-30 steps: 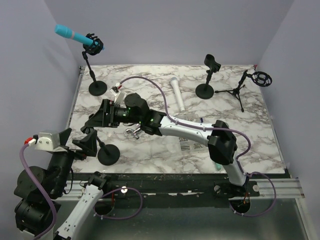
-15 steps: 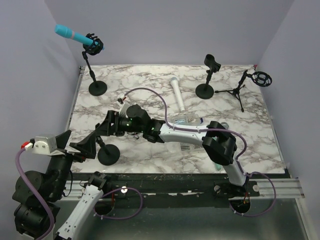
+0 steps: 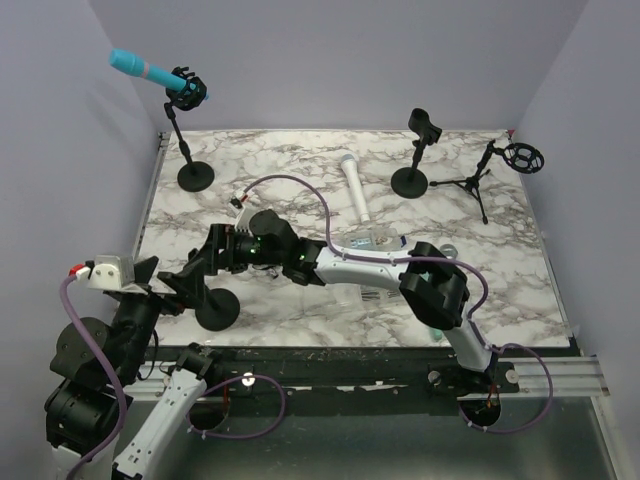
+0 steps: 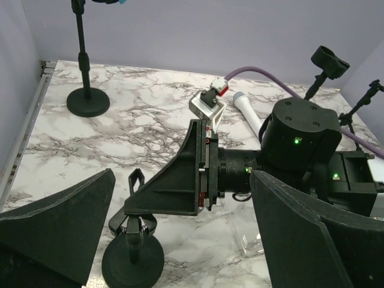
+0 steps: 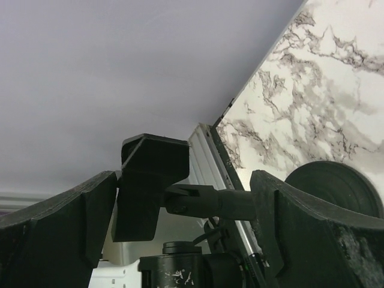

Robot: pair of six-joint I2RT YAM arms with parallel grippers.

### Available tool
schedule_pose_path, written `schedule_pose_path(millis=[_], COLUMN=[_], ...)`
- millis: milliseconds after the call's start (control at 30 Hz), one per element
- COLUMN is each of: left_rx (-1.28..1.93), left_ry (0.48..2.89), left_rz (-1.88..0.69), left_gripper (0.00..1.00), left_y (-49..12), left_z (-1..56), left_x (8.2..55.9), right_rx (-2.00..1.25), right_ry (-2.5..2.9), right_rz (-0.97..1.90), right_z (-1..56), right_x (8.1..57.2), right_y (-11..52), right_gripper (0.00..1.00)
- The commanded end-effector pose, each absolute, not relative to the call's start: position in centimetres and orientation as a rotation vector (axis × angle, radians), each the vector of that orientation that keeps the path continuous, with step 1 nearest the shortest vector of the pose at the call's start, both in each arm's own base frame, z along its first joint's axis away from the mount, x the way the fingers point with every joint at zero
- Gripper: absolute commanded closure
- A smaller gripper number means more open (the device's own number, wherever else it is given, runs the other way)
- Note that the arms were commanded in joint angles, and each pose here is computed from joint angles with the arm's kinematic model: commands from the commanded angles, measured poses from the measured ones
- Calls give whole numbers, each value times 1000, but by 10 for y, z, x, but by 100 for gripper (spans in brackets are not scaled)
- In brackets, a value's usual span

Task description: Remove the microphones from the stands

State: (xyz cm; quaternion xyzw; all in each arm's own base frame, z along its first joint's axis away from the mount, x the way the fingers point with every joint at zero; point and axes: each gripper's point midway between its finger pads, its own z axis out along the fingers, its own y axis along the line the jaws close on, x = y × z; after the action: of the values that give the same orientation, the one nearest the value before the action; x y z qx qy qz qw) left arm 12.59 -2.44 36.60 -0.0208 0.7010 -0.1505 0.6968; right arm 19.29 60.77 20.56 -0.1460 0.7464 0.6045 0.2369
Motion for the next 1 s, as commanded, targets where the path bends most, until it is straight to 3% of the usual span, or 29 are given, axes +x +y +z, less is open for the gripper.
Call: schedule_pose_path(millis=[0,167,333,700,967], left_rx=[-47,-73,-95,-34,-37], left_ry=[1551,1536,1526,1674,1709], left_rz=[-352,-360,-374,-444,-513], left_gripper=[1,1,2,2,1], left_y=[-29,-28,-27,-59,-89], left_z=[371,388,388,379,366], left_x=[134,136,132,163,211], right_rx=[-576,-615,-606,-457,-481], right_ry=[2131,1952,1864,1955,1965], right_rz=[1517,1644,1638,1416,980], right_z=[180,264,303,264,236], right_x=[185,181,182,225,247], right_y=[605,613,595,501,426], right_gripper=[0,0,0,0,0])
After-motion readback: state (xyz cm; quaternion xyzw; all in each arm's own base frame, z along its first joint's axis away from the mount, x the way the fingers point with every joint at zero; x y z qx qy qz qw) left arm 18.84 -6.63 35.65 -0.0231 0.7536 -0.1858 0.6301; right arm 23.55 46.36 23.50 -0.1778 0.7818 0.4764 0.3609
